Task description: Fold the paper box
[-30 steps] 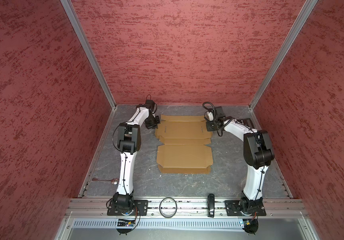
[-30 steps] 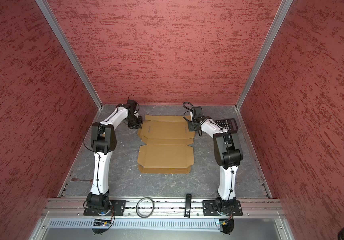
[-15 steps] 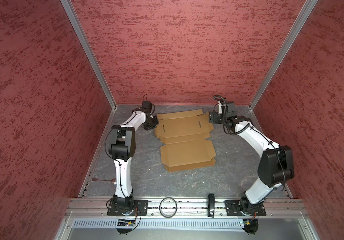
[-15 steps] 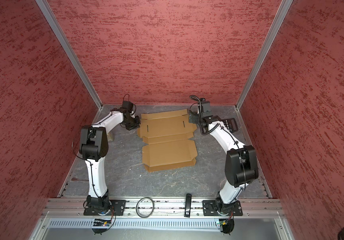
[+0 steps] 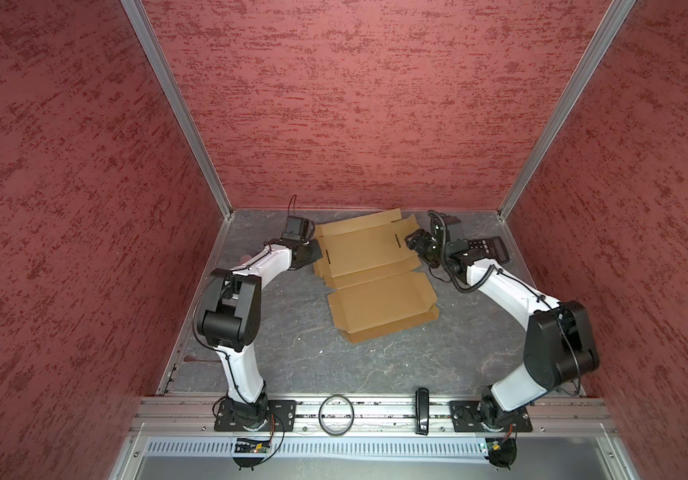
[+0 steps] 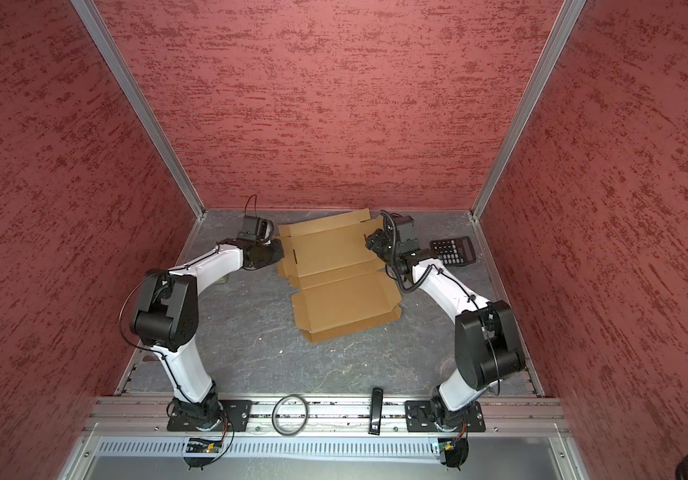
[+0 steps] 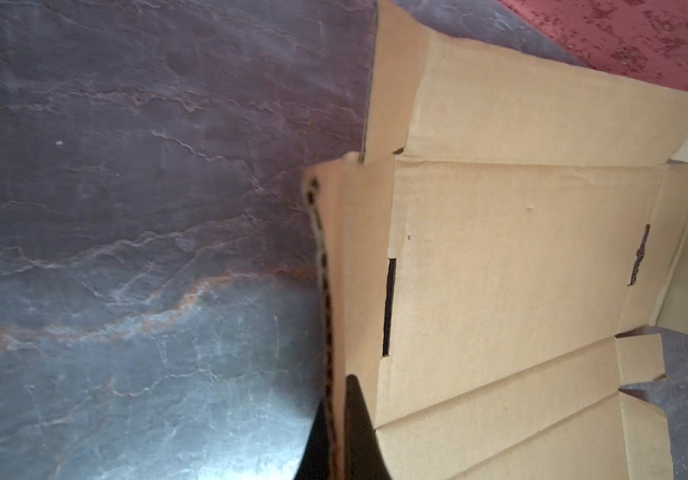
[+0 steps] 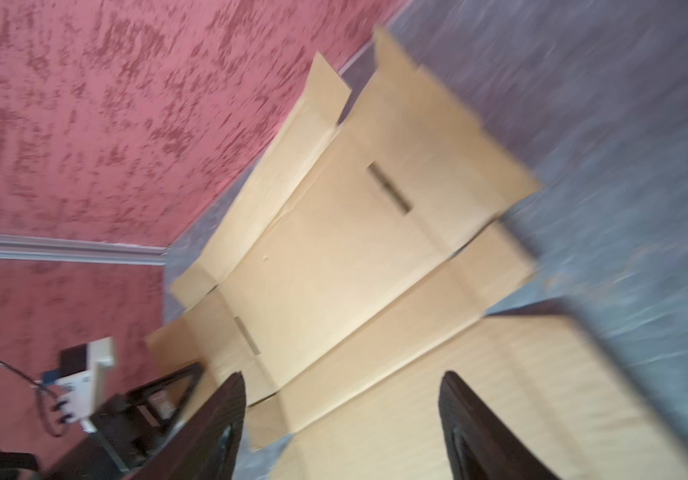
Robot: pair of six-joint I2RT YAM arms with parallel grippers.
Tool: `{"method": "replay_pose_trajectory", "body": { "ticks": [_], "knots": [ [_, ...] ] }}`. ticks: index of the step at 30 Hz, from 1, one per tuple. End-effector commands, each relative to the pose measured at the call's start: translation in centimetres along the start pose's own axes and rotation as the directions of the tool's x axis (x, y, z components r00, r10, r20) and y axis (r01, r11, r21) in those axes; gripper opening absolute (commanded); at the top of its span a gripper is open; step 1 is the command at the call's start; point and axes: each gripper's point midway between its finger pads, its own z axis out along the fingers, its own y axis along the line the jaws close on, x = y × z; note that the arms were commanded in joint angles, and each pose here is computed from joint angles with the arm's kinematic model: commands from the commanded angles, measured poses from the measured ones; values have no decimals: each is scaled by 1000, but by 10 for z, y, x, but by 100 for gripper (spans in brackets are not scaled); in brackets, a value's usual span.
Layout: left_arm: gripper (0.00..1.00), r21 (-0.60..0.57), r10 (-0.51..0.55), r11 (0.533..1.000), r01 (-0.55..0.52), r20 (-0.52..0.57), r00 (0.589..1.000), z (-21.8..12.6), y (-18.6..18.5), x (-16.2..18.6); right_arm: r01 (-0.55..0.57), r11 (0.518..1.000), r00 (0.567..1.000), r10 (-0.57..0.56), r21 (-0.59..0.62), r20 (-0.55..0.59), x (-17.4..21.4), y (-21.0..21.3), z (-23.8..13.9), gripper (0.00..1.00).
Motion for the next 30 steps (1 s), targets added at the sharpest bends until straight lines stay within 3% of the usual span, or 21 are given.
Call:
{"method": "replay_pose_trajectory", "body": {
  "ticks": [1, 7, 19, 30],
  "knots": [
    [0, 19, 62, 998, -66, 161, 985, -20, -20, -19, -195, 968, 979, 201, -160, 21, -7, 45, -10, 74],
    [0, -4, 121, 992, -124, 244, 962, -41, -26, 0, -287, 945, 957, 291, -156, 0, 3, 51, 4, 77],
    [0, 7, 214, 972, -234, 379, 900, -67, -46, 16, -282, 958, 959, 281, -54, -25, 2, 72, 31, 81],
    [0, -33, 272, 955, -295, 493, 827, -84, -55, 26, -349, 937, 936, 349, -1, -49, 5, 67, 55, 82]
  ]
}}
